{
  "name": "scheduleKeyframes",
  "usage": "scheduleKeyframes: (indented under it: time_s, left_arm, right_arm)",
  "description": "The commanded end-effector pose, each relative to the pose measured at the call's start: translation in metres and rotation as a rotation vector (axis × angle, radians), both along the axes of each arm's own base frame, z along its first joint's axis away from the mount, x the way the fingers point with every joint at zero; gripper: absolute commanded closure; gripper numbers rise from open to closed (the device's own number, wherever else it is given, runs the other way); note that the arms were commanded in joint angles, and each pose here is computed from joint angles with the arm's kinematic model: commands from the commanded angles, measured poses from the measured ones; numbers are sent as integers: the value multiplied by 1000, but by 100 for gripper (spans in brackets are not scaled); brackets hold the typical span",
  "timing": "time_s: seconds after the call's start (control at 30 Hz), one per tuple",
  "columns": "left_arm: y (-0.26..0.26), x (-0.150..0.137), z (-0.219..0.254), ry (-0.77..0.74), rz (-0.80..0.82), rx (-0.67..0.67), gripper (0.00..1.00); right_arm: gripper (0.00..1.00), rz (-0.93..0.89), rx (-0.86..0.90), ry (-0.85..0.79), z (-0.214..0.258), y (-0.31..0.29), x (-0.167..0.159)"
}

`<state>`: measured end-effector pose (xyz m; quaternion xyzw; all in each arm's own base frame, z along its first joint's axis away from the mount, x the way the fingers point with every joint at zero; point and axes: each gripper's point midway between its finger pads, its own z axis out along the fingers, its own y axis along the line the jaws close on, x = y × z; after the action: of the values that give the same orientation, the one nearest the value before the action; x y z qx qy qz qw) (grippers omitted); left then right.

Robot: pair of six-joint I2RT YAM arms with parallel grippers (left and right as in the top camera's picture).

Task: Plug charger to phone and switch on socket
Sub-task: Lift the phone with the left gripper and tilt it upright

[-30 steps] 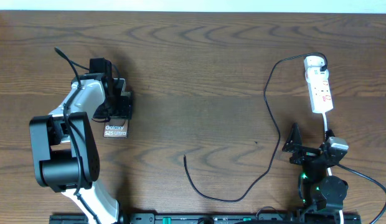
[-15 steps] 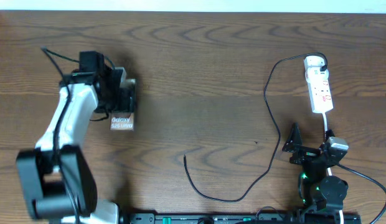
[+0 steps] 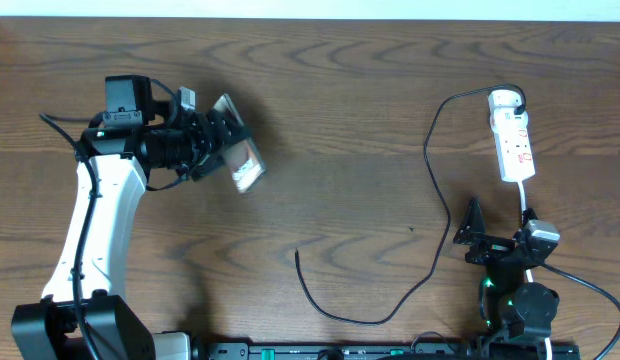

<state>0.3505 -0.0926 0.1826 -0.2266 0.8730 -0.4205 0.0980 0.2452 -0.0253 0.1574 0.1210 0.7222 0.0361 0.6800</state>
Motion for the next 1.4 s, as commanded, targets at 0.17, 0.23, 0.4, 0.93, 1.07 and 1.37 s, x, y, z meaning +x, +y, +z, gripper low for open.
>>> scheduleKeyframes:
  time_s: [0.17,0.23,0.4,0.93,1.07,1.37]
  left_arm:
    - [-46,-30,92,412,2,-655,93]
    - [-47,-32,97,454,2,-687,93]
    - [-47,-32,98,508,24,-705,93]
    - [-47,-26,100,439,5,-689,93]
    - [-39,-13,80,306,47,-553,93]
    - [18,9,-1,182,288,21,93]
  right_arm:
    - [1,-3,-10,0,0,-1,0]
    - [1,-3,-10,0,0,-1,0]
    - [1,-3,-10,0,0,-1,0]
    - [1,-3,-10,0,0,-1,0]
    - [1,-3,-10,0,0,-1,0]
    - [1,-3,-10,0,0,-1,0]
